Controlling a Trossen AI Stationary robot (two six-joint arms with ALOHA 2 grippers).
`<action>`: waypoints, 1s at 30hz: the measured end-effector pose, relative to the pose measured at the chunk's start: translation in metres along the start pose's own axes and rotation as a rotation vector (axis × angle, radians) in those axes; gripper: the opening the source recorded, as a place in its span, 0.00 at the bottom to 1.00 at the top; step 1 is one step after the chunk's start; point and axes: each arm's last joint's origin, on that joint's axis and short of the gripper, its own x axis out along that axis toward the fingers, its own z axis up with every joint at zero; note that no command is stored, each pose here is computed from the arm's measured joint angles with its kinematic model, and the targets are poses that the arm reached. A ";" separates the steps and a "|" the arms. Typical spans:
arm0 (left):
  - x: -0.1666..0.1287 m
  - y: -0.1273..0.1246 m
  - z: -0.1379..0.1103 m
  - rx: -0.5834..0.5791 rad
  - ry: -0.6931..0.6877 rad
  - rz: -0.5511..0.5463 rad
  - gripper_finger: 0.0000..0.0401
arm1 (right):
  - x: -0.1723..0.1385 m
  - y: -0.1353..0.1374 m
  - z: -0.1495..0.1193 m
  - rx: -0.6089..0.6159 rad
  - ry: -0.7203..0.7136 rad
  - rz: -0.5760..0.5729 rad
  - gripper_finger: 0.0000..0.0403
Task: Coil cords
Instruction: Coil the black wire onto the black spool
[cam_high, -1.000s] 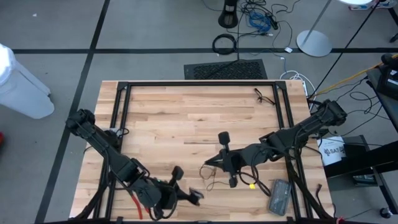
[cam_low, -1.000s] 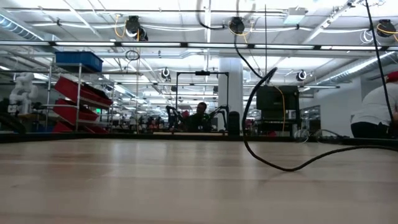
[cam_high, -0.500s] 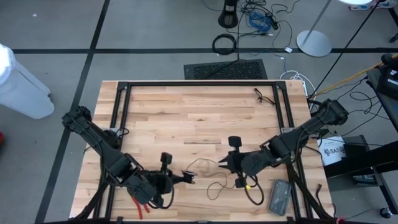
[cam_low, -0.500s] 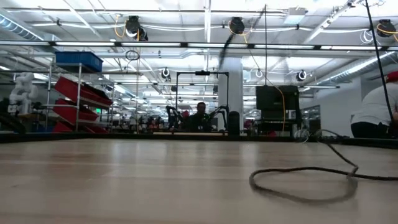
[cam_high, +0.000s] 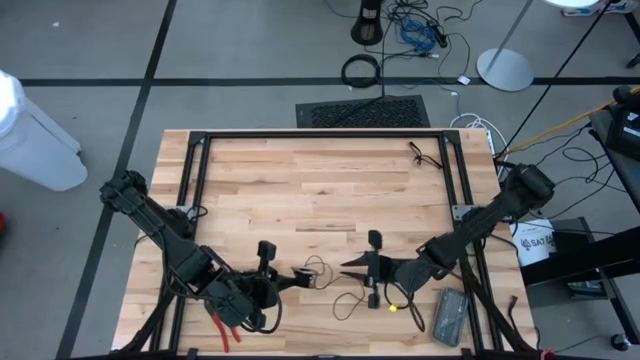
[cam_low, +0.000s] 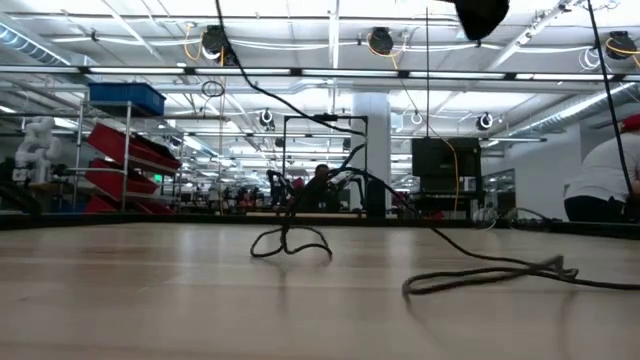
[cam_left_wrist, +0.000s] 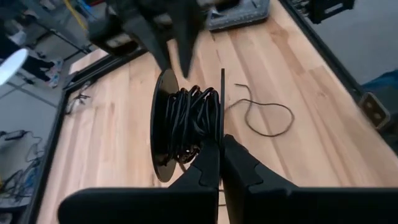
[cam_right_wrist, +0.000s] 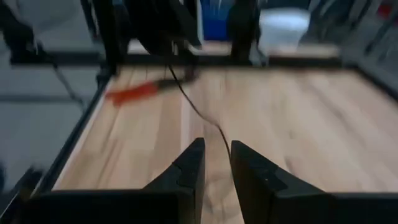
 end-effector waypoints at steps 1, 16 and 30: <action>0.000 0.000 0.000 0.000 0.000 0.009 0.00 | 0.005 0.001 -0.006 -0.008 -0.044 -0.007 0.16; 0.000 0.000 0.000 0.001 -0.002 0.015 0.00 | 0.103 0.016 -0.025 -0.212 0.114 -0.137 0.42; 0.000 0.000 0.001 -0.029 -0.008 0.014 0.00 | 0.115 0.003 -0.024 -0.230 0.222 -0.158 0.34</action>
